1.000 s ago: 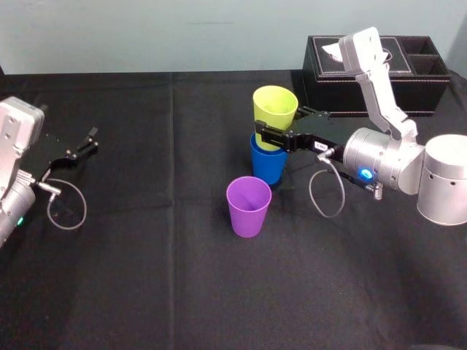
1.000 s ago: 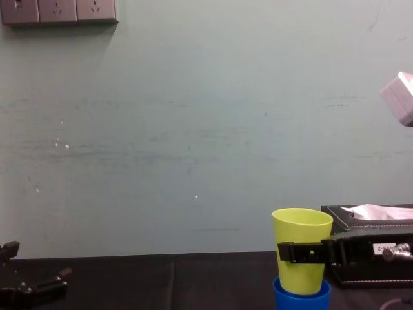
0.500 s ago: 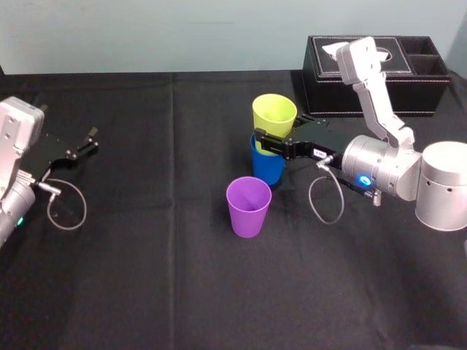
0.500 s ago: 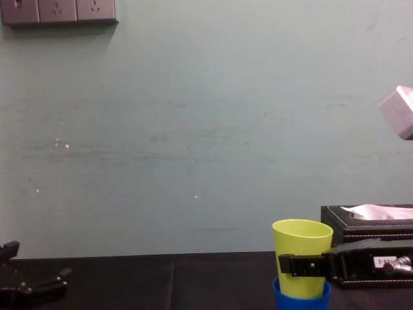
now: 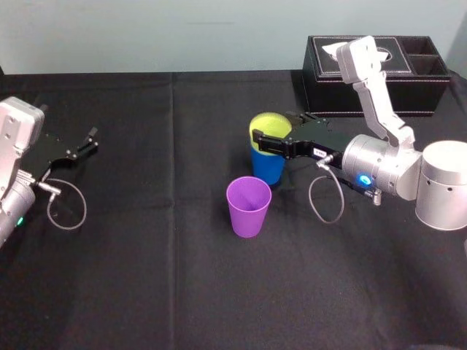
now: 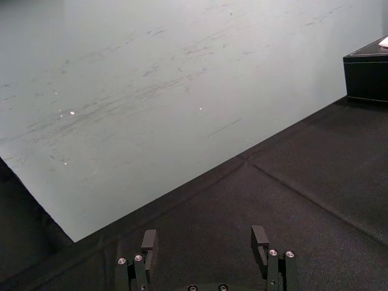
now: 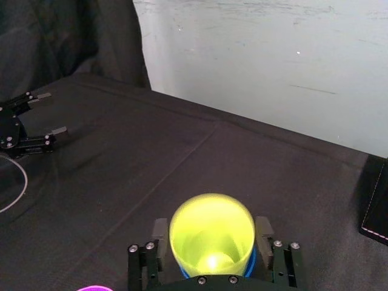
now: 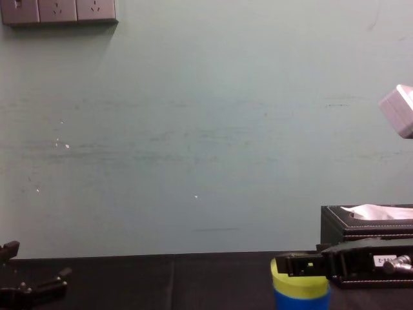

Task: Stack the three plastic cups sequentially using one hand.

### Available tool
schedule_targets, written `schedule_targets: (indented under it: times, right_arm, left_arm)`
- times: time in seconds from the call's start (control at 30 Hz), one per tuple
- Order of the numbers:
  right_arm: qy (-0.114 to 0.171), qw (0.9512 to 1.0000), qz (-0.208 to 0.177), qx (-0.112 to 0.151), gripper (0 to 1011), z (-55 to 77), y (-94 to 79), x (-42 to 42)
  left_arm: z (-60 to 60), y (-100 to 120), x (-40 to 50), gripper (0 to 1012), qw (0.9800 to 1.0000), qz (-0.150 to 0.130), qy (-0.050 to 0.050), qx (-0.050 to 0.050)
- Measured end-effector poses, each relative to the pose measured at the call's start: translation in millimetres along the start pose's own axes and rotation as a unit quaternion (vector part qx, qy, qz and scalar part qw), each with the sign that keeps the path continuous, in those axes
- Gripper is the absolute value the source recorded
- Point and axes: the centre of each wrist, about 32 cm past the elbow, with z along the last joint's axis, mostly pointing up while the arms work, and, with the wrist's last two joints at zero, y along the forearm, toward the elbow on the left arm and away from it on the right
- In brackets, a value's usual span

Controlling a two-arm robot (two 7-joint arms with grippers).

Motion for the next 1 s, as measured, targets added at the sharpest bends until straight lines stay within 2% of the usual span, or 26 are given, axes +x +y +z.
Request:
schedule_targets:
  times: [0.17, 0.57, 0.77, 1.0]
  right_arm:
    - [0.000, 1.0000, 0.000, 0.000, 1003, 0.2, -0.1, 0.0]
    - [-0.002, 1.0000, 0.000, 0.006, 1000, 1.4, -2.4, -0.8]
    - [-0.018, 0.9993, 0.008, 0.032, 1000, 8.0, -16.8, -2.8]
    - [-0.035, 0.9984, 0.026, 0.037, 1000, 5.9, -33.8, -3.2]
  left_arm:
    - [0.0, 0, 0.0, 1010, 1.0000, 0.000, 0.000, 0.000]
    - [0.0, 0, 0.0, 1010, 1.0000, 0.000, 0.000, 0.000]
    - [0.0, 0, 0.0, 1010, 1.0000, 0.000, 0.000, 0.000]
    - [0.0, 0, 0.0, 1010, 1.0000, 0.000, 0.000, 0.000]
